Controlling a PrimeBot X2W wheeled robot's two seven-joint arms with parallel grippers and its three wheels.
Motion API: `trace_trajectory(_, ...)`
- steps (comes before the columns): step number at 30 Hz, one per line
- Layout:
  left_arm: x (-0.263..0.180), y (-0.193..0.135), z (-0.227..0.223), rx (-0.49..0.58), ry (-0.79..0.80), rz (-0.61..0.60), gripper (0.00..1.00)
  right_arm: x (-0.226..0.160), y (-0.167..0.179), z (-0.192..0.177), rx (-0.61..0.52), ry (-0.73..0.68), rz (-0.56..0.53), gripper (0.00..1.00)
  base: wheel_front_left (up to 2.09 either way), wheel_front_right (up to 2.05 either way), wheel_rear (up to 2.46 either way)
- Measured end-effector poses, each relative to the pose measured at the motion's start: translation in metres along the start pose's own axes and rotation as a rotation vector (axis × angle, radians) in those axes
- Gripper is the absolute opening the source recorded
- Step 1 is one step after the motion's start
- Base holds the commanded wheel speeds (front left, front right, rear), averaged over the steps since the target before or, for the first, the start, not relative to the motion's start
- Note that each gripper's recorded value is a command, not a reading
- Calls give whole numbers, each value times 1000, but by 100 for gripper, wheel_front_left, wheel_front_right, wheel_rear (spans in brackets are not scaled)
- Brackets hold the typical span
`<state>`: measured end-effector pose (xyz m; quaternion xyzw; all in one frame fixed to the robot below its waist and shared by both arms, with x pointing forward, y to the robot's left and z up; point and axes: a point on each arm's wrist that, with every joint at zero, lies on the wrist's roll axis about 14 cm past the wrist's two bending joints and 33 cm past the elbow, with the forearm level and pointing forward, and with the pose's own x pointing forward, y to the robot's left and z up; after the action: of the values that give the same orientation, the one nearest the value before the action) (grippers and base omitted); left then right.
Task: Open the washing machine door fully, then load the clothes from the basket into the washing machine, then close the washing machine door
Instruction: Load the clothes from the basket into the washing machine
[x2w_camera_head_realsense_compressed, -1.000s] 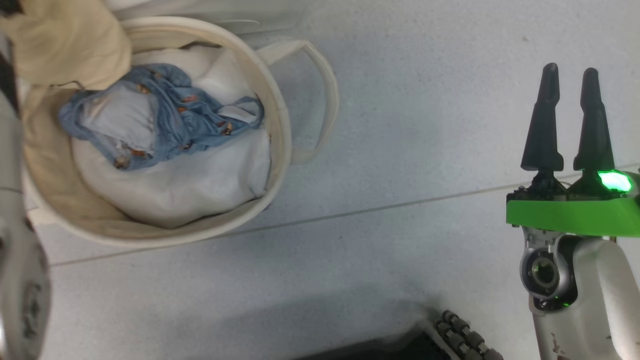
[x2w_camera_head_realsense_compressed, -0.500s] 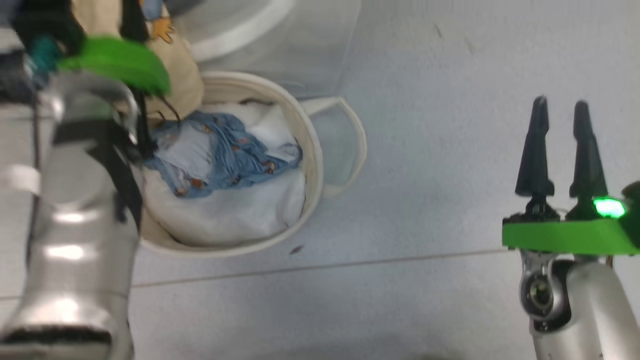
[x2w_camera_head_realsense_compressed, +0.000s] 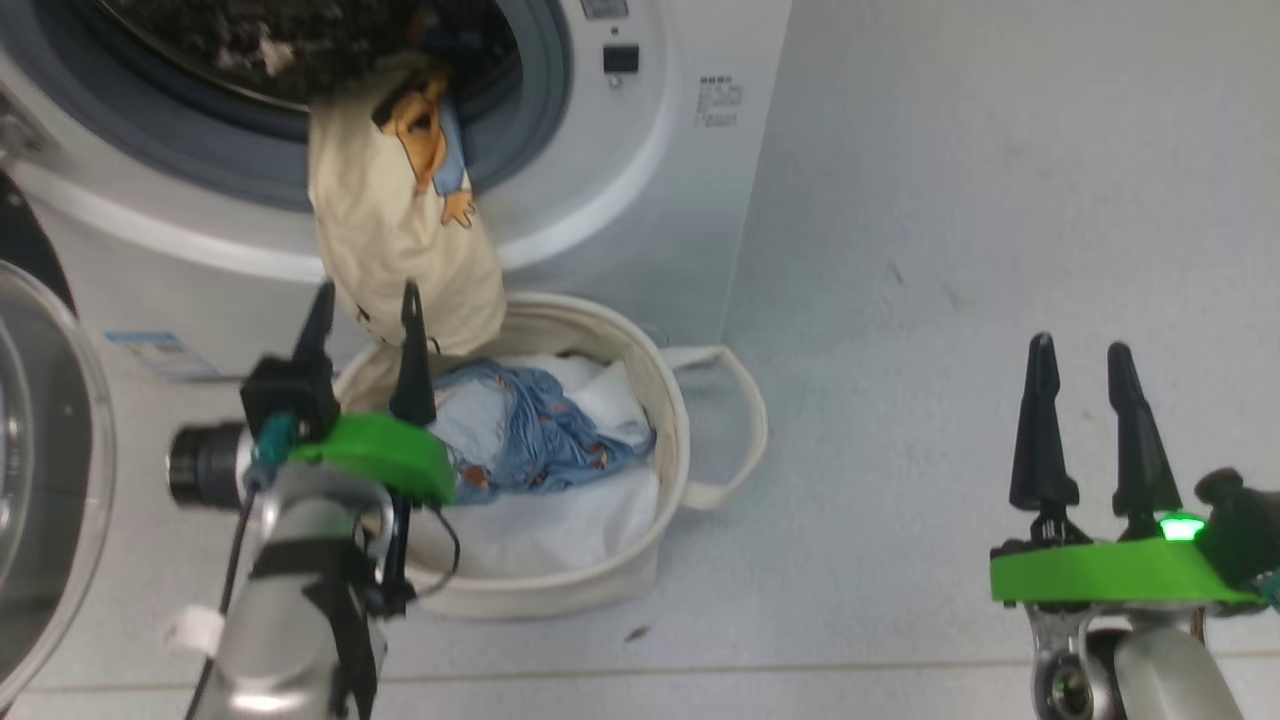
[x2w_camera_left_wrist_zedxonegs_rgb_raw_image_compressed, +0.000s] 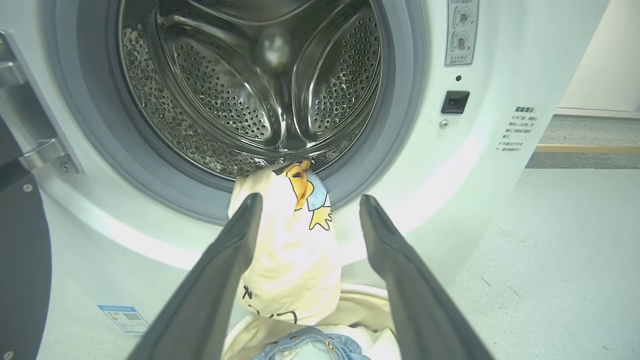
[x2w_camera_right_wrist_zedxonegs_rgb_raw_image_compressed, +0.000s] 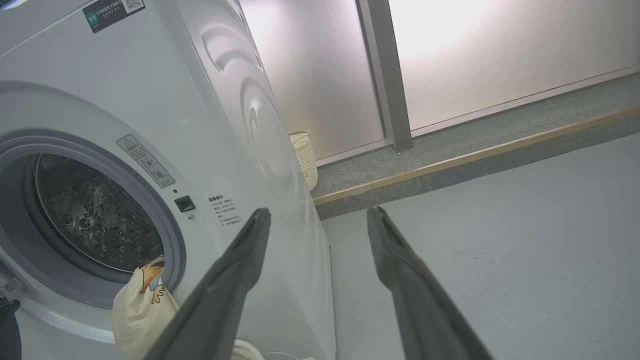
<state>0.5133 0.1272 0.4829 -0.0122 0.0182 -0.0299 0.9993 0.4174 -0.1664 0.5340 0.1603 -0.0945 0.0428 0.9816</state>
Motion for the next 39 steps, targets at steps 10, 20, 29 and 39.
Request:
trace_trajectory(10,-63,-7,16,-59,-40,0,100,-34,23,22,14,-32,48,100,0,0,0)
trace_trajectory(20,-105,-20,-5,-68,8,-33,100,-56,24,30,19,-47,40,100,0,0,0)
trace_trajectory(29,-103,-21,-1,-77,-3,-24,100,-56,23,29,21,-44,37,100,0,0,0)
trace_trajectory(39,-94,-19,-25,-76,69,-13,100,-50,19,18,24,-11,27,100,0,0,0)
